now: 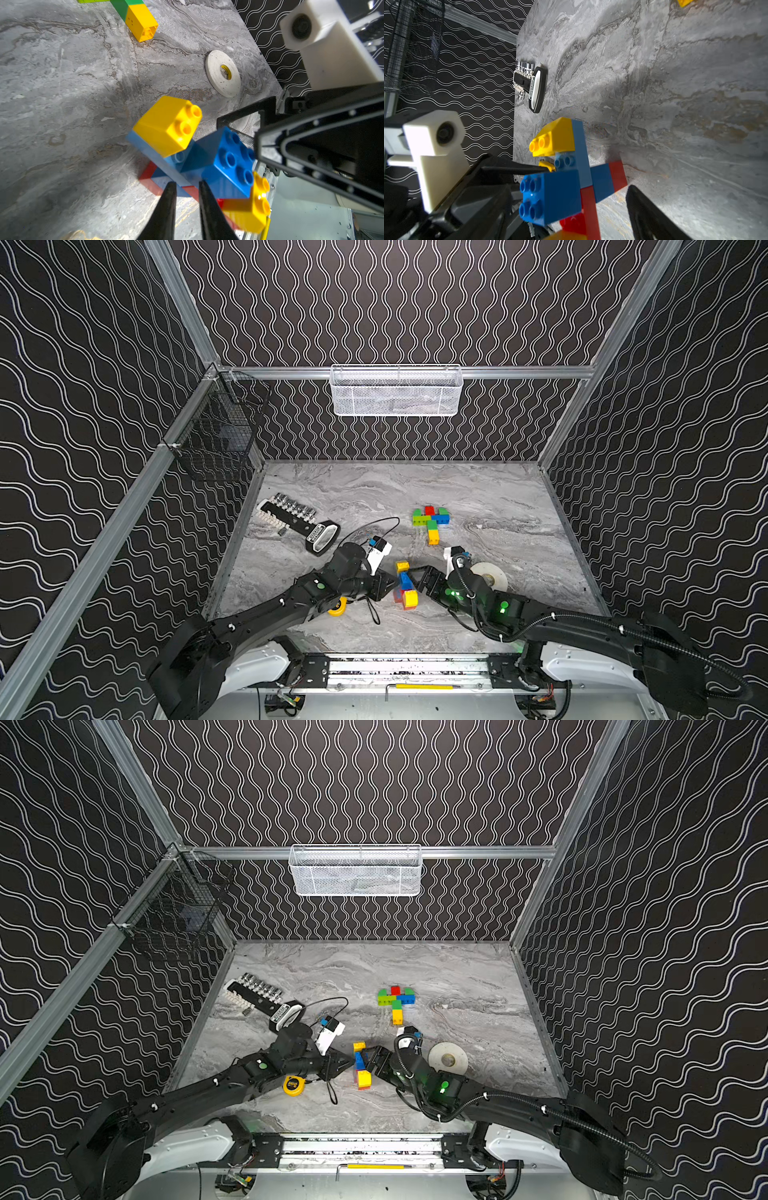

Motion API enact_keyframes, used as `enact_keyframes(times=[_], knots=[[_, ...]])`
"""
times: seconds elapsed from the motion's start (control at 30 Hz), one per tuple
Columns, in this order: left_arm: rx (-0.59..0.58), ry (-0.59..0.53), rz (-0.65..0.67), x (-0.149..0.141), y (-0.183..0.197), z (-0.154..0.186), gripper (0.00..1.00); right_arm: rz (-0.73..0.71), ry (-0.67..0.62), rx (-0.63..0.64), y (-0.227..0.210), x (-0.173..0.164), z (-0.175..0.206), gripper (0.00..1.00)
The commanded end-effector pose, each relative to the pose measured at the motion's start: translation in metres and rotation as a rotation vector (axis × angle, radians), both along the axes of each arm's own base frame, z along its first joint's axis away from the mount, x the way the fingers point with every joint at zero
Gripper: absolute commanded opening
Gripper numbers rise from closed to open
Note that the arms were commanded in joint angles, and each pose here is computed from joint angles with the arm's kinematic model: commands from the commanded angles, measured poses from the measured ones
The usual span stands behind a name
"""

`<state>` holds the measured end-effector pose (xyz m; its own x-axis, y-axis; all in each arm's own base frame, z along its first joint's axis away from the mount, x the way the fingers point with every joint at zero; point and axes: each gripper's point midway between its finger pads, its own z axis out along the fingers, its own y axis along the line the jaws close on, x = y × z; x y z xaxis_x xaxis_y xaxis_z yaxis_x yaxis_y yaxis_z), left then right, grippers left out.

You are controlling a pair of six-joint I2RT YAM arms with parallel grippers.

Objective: Assemble a fork with lego
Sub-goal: Adjust the lego brick at the center of the board.

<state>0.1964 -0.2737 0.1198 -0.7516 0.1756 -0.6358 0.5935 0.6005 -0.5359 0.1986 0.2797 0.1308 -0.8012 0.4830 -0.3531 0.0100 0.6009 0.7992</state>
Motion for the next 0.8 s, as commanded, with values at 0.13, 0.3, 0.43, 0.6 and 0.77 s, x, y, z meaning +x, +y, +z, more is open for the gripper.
enact_keyframes(times=[0.13, 0.3, 0.43, 0.6, 0.77], knots=[[-0.019, -0.009, -0.026, -0.002, -0.011, -0.001, 0.25, 0.044, -0.128, 0.072, 0.010, 0.006, 0.020, 0.86], [-0.005, -0.005, -0.020, -0.002, -0.010, -0.008, 0.24, 0.102, -0.225, 0.067, 0.011, 0.015, 0.023, 0.86], [0.008, 0.002, -0.015, -0.002, -0.009, -0.014, 0.24, 0.160, -0.272, 0.100, 0.006, 0.024, 0.020, 0.86], [0.027, 0.017, -0.016, -0.004, -0.007, -0.026, 0.24, 0.206, -0.299, 0.127, 0.001, 0.031, 0.017, 0.86], [0.043, 0.010, -0.008, -0.005, -0.002, -0.026, 0.24, 0.170, -0.274, 0.099, -0.013, 0.039, 0.003, 0.87]])
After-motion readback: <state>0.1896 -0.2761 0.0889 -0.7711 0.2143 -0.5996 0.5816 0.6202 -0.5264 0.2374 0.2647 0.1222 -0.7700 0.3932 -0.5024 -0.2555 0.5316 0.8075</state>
